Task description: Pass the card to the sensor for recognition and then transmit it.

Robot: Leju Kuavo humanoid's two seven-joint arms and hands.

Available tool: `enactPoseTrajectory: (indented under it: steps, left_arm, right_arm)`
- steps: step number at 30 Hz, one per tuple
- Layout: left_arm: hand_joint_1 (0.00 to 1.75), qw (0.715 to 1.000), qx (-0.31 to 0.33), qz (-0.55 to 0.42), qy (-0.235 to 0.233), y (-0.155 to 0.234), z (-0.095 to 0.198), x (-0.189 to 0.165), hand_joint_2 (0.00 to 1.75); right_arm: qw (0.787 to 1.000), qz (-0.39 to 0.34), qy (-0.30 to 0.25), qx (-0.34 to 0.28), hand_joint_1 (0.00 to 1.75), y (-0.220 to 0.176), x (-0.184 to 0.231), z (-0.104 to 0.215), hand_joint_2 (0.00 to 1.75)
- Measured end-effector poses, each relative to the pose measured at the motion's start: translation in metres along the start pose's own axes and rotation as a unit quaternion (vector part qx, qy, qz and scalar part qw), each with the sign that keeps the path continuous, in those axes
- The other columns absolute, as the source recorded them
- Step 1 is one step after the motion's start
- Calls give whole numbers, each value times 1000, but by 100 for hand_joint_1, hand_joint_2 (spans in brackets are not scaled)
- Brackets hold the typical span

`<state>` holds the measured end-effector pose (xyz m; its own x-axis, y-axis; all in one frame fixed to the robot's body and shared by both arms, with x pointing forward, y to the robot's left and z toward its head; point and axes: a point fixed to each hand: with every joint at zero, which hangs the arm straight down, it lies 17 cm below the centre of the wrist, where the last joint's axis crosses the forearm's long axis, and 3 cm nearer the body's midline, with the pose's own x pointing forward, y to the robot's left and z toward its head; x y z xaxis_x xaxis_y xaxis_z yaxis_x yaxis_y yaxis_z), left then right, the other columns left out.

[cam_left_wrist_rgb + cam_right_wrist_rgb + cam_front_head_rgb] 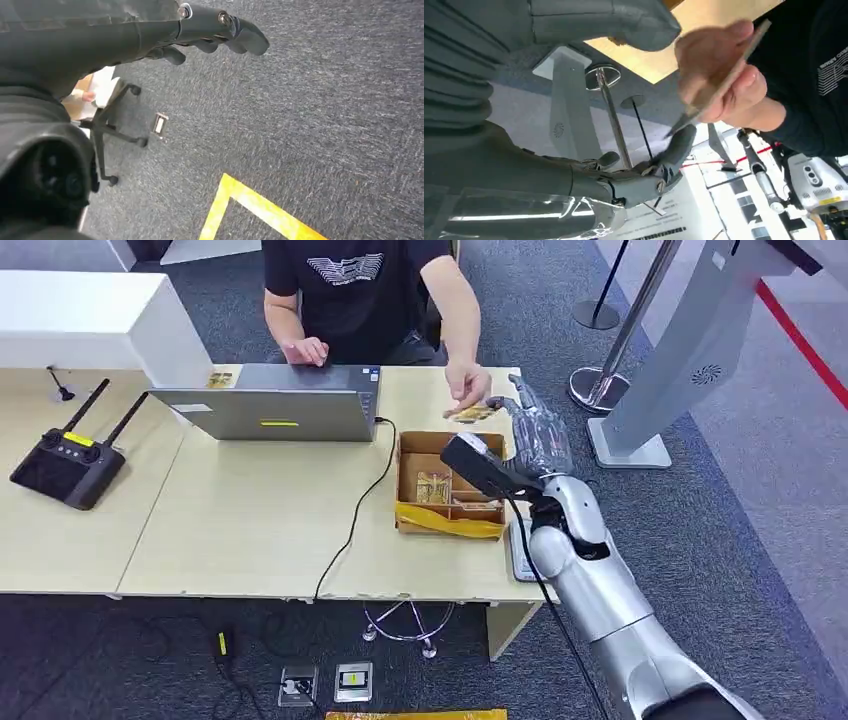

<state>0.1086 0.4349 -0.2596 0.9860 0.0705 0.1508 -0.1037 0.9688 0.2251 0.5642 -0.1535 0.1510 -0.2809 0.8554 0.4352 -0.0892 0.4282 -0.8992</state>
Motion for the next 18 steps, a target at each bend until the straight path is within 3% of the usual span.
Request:
enactPoseTrajectory:
  steps: [12, 18]
  left_arm:
    - [0, 1000, -1, 8, 2, 0, 0, -1, 0]
    - [0, 999, 3, 35, 13, -2, 0, -4, 0]
  right_arm:
    - [1000, 13, -10, 15, 0, 5, 10, 0, 0]
    - [998, 0, 1, 57, 0, 19, 5, 22, 0]
